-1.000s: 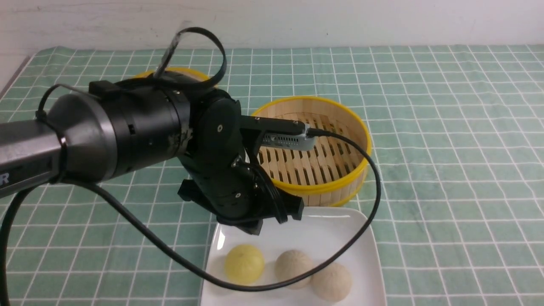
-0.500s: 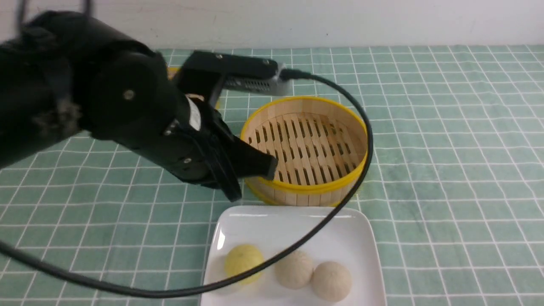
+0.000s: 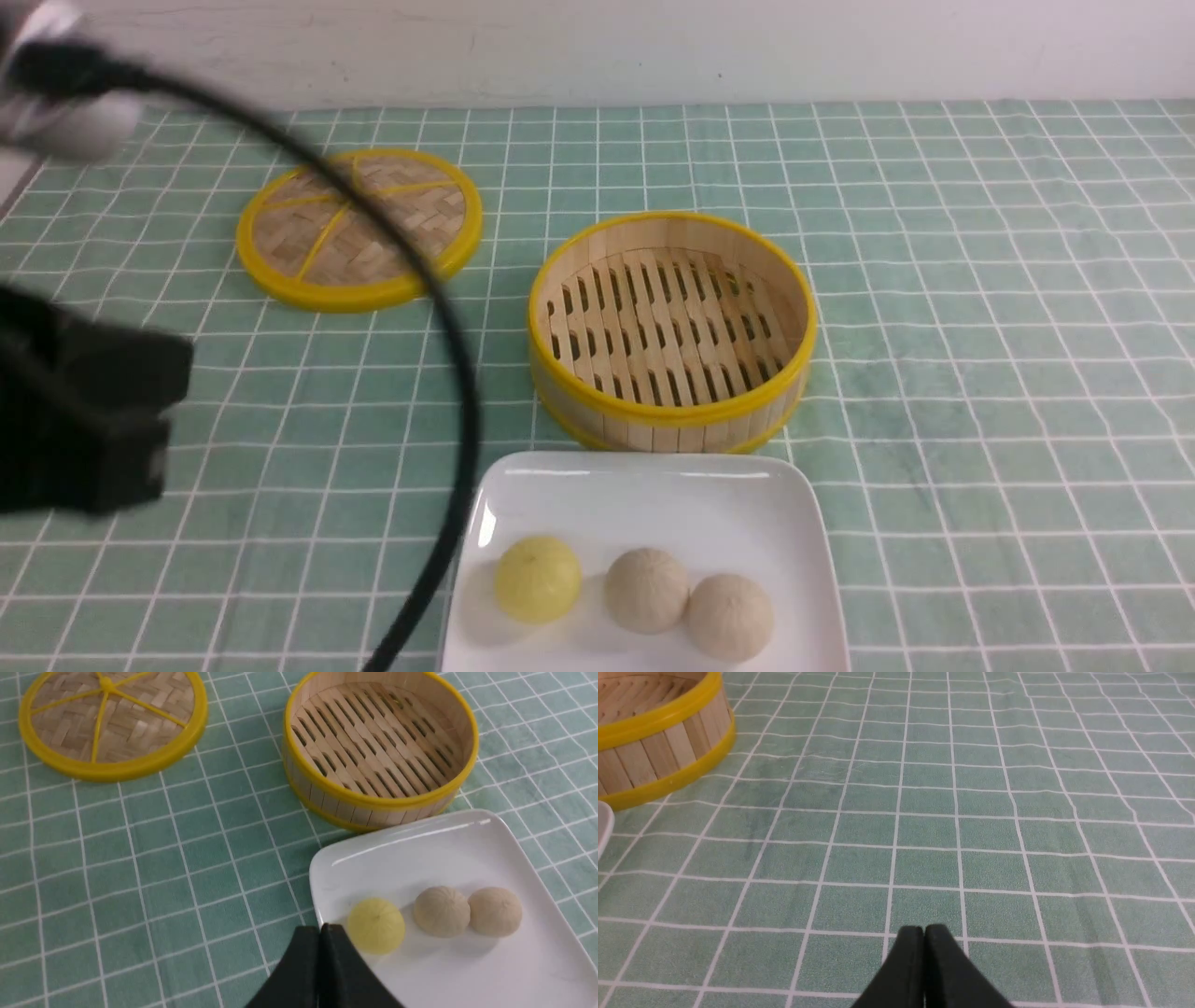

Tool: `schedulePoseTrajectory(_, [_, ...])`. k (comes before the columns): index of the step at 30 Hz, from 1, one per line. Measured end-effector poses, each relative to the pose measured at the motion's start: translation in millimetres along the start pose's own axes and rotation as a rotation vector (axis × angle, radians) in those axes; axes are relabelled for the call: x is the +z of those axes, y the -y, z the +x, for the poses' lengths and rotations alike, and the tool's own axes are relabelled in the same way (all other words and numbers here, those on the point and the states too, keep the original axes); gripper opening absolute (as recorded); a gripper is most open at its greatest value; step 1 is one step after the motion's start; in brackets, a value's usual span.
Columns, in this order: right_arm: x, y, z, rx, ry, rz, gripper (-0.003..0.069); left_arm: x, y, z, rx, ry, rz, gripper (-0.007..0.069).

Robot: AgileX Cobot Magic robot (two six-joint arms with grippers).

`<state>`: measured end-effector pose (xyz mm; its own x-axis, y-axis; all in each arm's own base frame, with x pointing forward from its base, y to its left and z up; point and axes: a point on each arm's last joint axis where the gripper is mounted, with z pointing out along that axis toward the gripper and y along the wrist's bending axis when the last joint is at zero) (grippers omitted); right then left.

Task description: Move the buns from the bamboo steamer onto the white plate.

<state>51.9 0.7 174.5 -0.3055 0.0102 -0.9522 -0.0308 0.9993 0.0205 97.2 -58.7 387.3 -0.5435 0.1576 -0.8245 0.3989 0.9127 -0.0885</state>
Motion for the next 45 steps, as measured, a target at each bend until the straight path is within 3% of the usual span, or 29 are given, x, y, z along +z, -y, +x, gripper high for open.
schedulePoseTrajectory(6, [0,0,0,0.0,0.0,0.0,0.0034,-1,-7,44,-0.166,0.197,0.101,0.0013])
schedulePoseTrajectory(14, [0,0,0,0.0,0.0,0.0,0.0041,8,-5,57,-0.285,0.313,0.191,0.0022])
schedulePoseTrajectory(38, [0,0,0,0.0,0.0,0.0,0.0071,20,-15,83,-0.219,0.296,0.098,0.0043])
schedulePoseTrajectory(42, [0,0,0,0.0,0.0,0.0,0.0072,27,-26,109,-0.255,0.364,0.015,0.0044])
schedulePoseTrajectory(45, [0,0,0,0.001,0.001,0.0,0.0072,34,-36,133,-0.248,0.381,-0.107,0.0044])
